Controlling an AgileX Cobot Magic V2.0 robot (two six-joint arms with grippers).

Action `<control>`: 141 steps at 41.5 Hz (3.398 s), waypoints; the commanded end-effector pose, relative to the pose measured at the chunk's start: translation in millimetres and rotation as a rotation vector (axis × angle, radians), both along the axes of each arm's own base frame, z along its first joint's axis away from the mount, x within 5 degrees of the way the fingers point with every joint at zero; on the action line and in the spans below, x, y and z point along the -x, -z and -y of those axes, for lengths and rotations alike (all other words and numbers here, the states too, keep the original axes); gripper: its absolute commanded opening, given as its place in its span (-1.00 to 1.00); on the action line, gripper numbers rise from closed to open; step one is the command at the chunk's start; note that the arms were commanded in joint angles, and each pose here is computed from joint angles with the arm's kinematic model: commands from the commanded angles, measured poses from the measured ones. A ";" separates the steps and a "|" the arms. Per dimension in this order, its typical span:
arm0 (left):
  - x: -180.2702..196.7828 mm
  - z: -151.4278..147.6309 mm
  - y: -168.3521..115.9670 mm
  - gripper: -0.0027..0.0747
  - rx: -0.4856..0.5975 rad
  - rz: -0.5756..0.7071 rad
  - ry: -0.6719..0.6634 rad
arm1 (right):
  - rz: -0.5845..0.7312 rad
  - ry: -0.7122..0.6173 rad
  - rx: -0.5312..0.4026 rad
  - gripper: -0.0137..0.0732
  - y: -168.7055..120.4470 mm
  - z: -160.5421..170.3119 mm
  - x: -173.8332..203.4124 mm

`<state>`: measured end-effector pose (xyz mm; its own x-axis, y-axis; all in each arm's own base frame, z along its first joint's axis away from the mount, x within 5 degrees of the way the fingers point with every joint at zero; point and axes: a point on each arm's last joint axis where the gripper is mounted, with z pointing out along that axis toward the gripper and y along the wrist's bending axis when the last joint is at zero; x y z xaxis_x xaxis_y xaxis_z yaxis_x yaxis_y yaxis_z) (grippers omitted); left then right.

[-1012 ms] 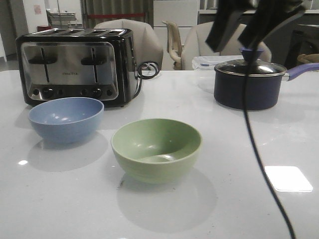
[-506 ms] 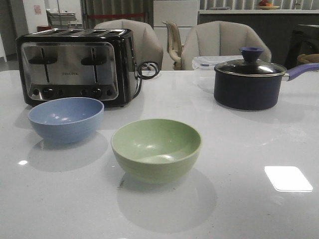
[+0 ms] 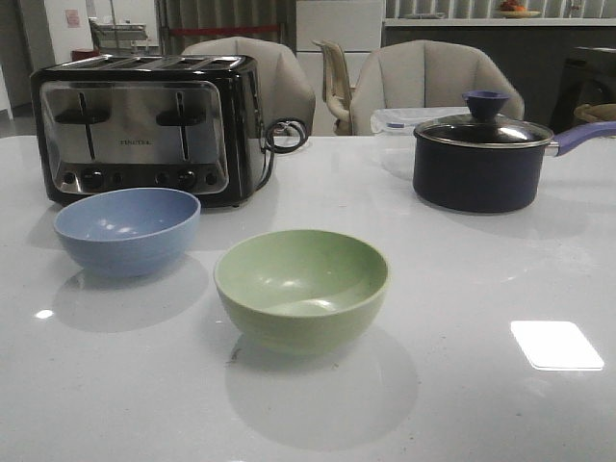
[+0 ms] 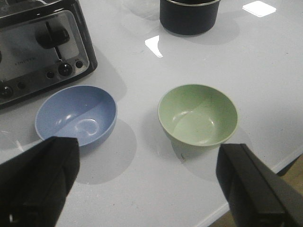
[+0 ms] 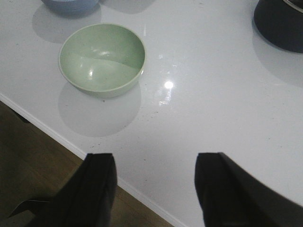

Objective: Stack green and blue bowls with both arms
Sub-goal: 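Open the right gripper and raise it away from the green bowl, then lower the left gripper onto the rim of the light blue bowl and grasp, then lift the blue bowl with the left gripper and lower it into the green bowl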

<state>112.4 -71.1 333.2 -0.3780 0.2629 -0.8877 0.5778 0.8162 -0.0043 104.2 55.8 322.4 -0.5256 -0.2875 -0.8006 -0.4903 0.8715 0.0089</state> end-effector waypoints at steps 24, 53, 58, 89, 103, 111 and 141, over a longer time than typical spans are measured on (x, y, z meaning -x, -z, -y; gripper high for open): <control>-114.8 21.4 -14.2 0.71 -0.223 -0.372 -0.118 | 0.093 0.004 -0.026 0.43 -13.5 0.2 -2.7; -279.1 -16.8 69.1 0.71 -0.162 -0.514 -0.368 | 0.093 0.004 -0.025 0.43 -13.4 0.2 -2.6; -291.8 -15.0 86.2 0.71 -0.165 -0.546 -0.368 | 0.093 0.004 -0.025 0.43 -13.4 0.2 -2.6; -307.1 -12.9 119.3 -0.16 -0.158 -0.583 -0.377 | 0.093 0.004 -0.025 0.43 -13.4 0.2 -2.6; -307.3 -12.9 119.2 -0.67 -0.158 -0.581 -0.378 | 0.093 0.004 -0.025 0.43 -13.4 0.2 -2.6; -303.0 -12.7 104.0 -0.68 -0.163 -0.583 -0.362 | 0.093 0.004 -0.025 0.43 -13.4 0.2 -2.6; -211.6 119.0 13.2 -0.68 -0.200 -0.446 0.111 | 0.093 0.004 -0.025 0.43 -13.4 0.2 -2.6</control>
